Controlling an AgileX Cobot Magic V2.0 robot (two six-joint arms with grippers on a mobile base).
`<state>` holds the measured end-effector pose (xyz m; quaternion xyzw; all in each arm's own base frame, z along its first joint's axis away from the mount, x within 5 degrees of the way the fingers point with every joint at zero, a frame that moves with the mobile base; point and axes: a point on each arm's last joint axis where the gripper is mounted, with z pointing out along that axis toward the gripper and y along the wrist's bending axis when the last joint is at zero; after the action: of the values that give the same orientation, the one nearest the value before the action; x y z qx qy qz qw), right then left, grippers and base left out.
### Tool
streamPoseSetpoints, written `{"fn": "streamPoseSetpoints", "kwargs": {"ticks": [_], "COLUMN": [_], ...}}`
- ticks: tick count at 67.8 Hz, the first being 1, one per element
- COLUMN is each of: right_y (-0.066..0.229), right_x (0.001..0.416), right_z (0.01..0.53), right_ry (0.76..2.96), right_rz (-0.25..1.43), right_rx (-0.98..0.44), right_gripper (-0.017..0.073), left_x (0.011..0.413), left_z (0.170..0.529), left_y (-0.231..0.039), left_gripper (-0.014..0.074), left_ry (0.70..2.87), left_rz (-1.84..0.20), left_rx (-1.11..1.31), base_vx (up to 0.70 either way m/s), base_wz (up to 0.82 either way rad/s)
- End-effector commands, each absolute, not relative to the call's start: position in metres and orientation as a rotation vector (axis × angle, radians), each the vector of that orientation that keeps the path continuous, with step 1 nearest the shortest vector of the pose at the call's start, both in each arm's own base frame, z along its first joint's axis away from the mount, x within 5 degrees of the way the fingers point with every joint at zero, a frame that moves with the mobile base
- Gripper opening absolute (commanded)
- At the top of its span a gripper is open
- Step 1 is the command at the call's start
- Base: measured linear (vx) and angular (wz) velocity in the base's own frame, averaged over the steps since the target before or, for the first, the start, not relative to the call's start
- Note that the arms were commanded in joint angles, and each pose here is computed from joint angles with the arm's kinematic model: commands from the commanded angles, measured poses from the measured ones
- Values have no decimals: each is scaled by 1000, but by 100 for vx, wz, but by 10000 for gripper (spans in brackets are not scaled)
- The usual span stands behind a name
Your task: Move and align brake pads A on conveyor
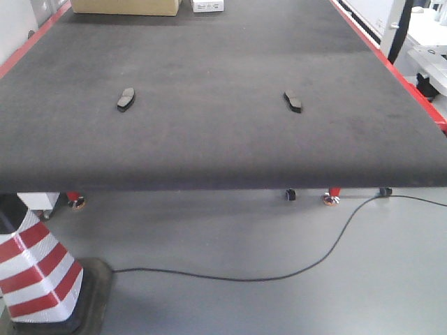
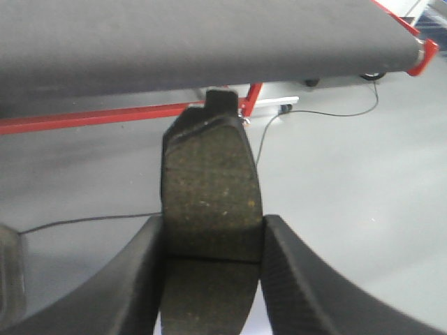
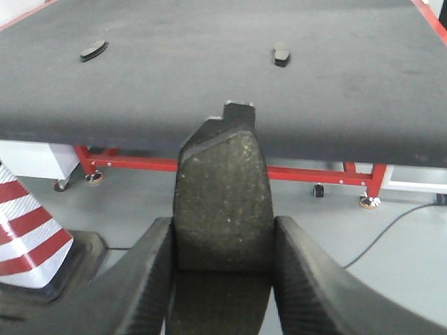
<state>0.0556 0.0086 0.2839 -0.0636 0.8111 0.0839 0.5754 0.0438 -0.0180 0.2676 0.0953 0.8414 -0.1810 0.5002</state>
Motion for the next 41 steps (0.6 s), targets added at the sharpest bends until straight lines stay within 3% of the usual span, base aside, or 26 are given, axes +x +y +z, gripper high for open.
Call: {"fn": "streamPoseSetpoints", "kwargs": {"ticks": [1,41], "right_y": [10,10], "right_x": [57,57], "right_z": [302,302], "right_ry": [1778,1778], "right_rz": [204,204], "right_rx": [-162,-162], "right_gripper": [-4,-4], "left_x": [46,46], "left_z": [284,284], "left_y": [-20,-20], "left_gripper": [-6,-6], "left_ry": [1924,1924], "left_rz": [-482,-482], "left_rx": [222,222], "base_vx": [28,35], "base_wz": [3,3]}}
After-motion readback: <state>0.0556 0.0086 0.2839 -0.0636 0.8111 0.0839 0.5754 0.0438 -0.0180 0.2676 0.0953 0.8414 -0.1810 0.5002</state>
